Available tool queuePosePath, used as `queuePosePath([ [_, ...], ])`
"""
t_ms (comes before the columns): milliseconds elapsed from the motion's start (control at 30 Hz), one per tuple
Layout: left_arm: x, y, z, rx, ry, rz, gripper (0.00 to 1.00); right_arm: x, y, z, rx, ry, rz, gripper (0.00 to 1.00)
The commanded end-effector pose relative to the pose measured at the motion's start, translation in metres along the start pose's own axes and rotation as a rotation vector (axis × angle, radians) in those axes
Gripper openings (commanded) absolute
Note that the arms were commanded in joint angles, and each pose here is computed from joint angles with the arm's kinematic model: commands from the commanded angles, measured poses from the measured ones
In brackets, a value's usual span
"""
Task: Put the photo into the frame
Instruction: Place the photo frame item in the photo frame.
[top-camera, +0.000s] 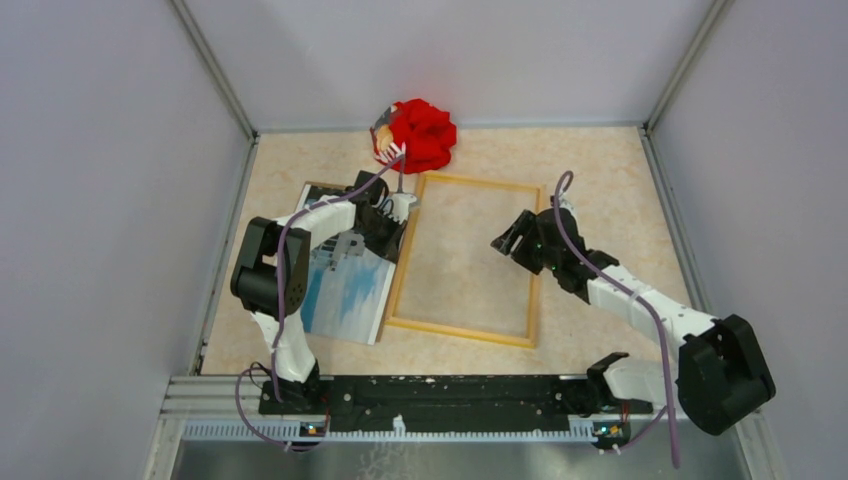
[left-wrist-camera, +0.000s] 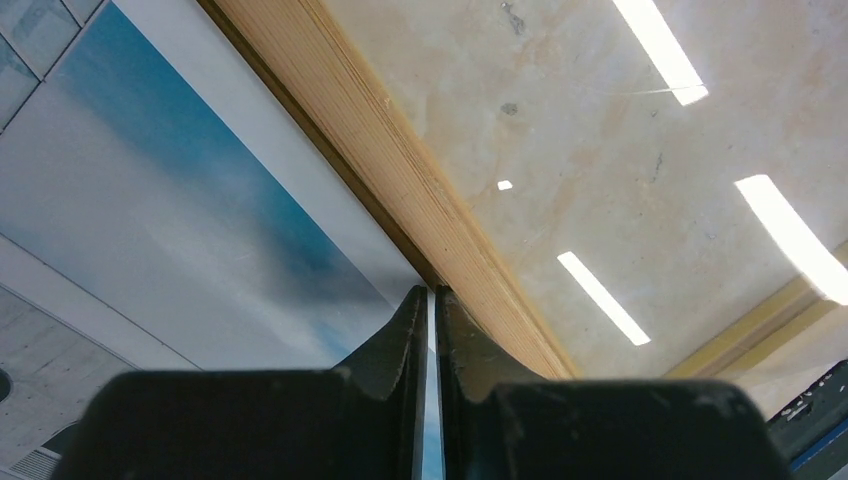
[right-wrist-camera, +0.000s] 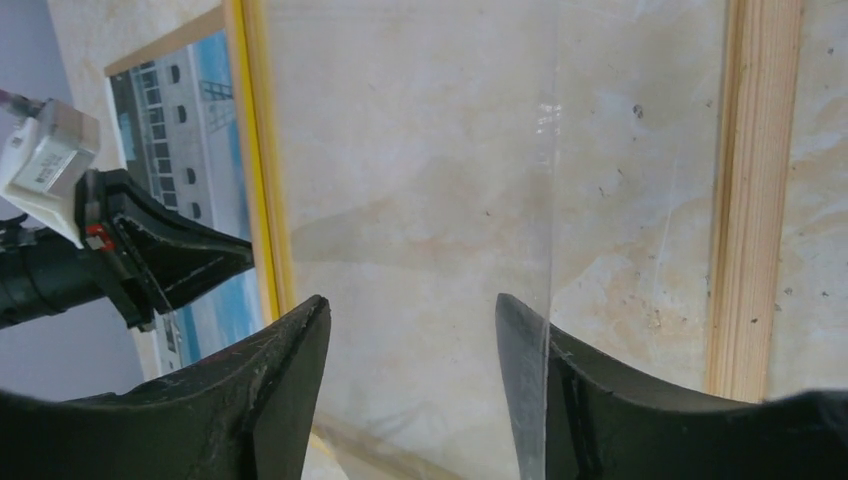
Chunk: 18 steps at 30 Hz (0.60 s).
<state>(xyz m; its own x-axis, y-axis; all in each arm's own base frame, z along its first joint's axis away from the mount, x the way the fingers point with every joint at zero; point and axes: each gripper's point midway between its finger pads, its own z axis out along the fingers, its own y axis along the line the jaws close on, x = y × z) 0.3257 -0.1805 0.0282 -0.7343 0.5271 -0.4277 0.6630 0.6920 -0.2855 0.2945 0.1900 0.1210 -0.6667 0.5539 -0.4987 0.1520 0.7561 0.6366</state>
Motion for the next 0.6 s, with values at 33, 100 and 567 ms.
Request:
queuePosePath([
  [33, 0.001, -0.010, 0.001, 0.034, -0.008, 0.024, 0.13, 0.004, -0.001, 0.005, 0.013, 0.040, -0.045, 0.68],
  [100, 0.002, -0.010, 0.002, 0.034, -0.005, 0.023, 0.13, 0.002, -0.002, 0.006, 0.028, 0.043, -0.063, 0.72],
  [567, 0.005, -0.011, 0.002, 0.036, -0.003, 0.024, 0.12, 0.003, -0.024, 0.014, 0.149, 0.105, -0.156, 0.94],
])
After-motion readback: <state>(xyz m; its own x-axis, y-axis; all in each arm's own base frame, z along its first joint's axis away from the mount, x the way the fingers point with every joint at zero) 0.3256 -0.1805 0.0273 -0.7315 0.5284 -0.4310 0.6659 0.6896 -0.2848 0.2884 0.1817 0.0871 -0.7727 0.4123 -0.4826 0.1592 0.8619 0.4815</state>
